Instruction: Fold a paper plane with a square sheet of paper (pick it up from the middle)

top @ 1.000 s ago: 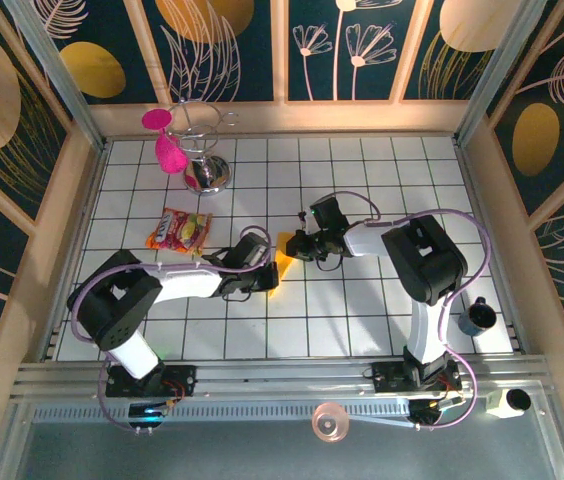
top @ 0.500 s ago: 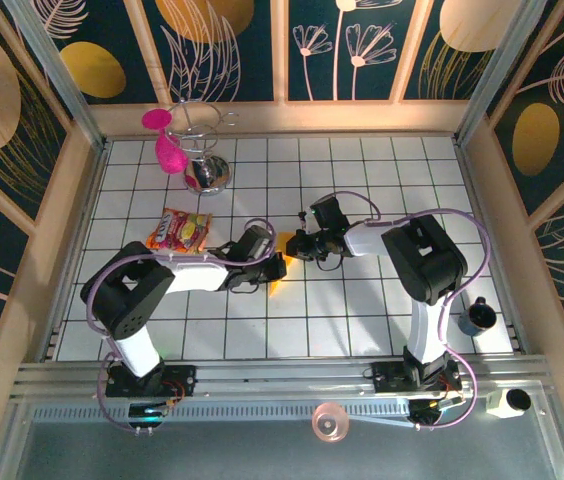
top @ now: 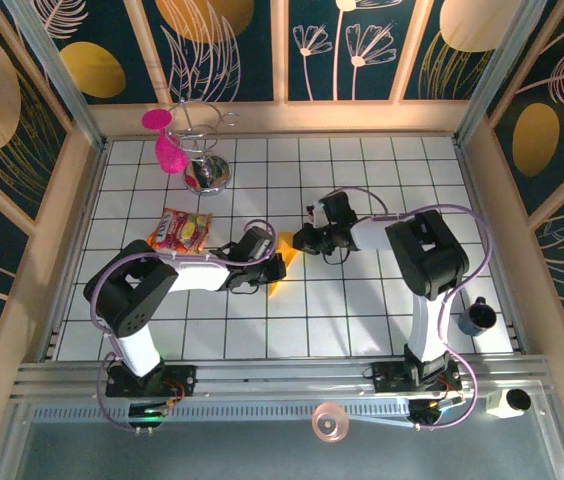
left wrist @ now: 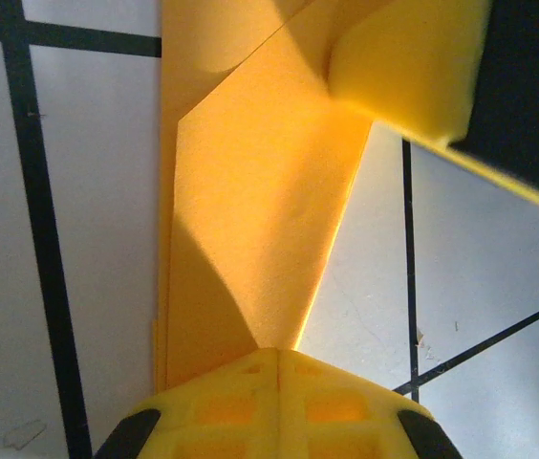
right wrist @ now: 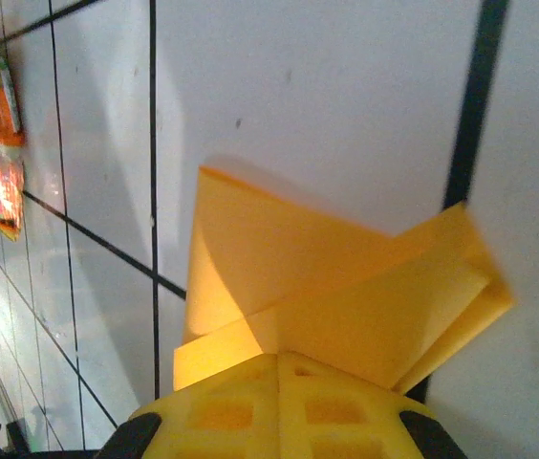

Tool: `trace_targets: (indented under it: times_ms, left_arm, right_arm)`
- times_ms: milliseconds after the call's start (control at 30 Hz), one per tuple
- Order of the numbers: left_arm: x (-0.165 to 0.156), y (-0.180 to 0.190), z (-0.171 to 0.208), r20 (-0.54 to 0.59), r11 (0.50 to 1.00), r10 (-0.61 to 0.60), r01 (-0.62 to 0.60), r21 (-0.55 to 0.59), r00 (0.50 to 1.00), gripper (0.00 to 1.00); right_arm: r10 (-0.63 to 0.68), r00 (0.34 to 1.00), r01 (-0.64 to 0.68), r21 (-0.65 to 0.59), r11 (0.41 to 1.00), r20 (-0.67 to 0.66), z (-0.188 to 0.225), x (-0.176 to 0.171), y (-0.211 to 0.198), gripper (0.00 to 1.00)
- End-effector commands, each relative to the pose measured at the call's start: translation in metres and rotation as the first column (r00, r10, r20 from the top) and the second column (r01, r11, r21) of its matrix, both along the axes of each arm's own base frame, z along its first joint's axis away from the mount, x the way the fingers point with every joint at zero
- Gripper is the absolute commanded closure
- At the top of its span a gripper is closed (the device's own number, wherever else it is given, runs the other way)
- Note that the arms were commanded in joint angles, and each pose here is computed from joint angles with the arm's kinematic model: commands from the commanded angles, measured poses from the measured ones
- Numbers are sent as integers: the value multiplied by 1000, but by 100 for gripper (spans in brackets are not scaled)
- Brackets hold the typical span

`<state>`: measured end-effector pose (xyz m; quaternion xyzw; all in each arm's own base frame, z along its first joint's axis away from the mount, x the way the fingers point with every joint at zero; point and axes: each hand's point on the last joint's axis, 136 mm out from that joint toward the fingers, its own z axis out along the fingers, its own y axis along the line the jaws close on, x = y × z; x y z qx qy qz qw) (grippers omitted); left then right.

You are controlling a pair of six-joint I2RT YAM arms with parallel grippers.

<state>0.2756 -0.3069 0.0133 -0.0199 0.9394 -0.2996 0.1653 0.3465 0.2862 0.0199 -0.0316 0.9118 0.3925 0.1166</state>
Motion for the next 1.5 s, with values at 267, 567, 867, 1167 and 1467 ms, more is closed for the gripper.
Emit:
trace_targets:
  times_ms: [267, 567, 867, 1167, 1467]
  left_arm:
    - [-33, 26, -37, -144, 995, -2, 16, 96, 990, 100]
    - [-23, 18, -28, -118, 996, -21, 31, 88, 993, 100]
    - [-22, 16, -27, -115, 995, -26, 36, 88, 993, 100]
    - [-25, 20, -29, -120, 995, -21, 32, 92, 993, 100]
    - [-33, 25, -34, -137, 996, -9, 21, 85, 991, 100]
  right_arm:
    - [-140, 985, 145, -48, 988, 97, -5, 72, -51, 94]
    - [-104, 974, 113, -33, 993, 201, 53, 52, -42, 94]
    - [42, 994, -33, -88, 996, 101, 26, -11, 4, 96]
    - [37, 998, -30, -121, 992, 53, -3, 1, 5, 99]
    - [-111, 993, 116, -165, 979, 39, -31, 56, -55, 100]
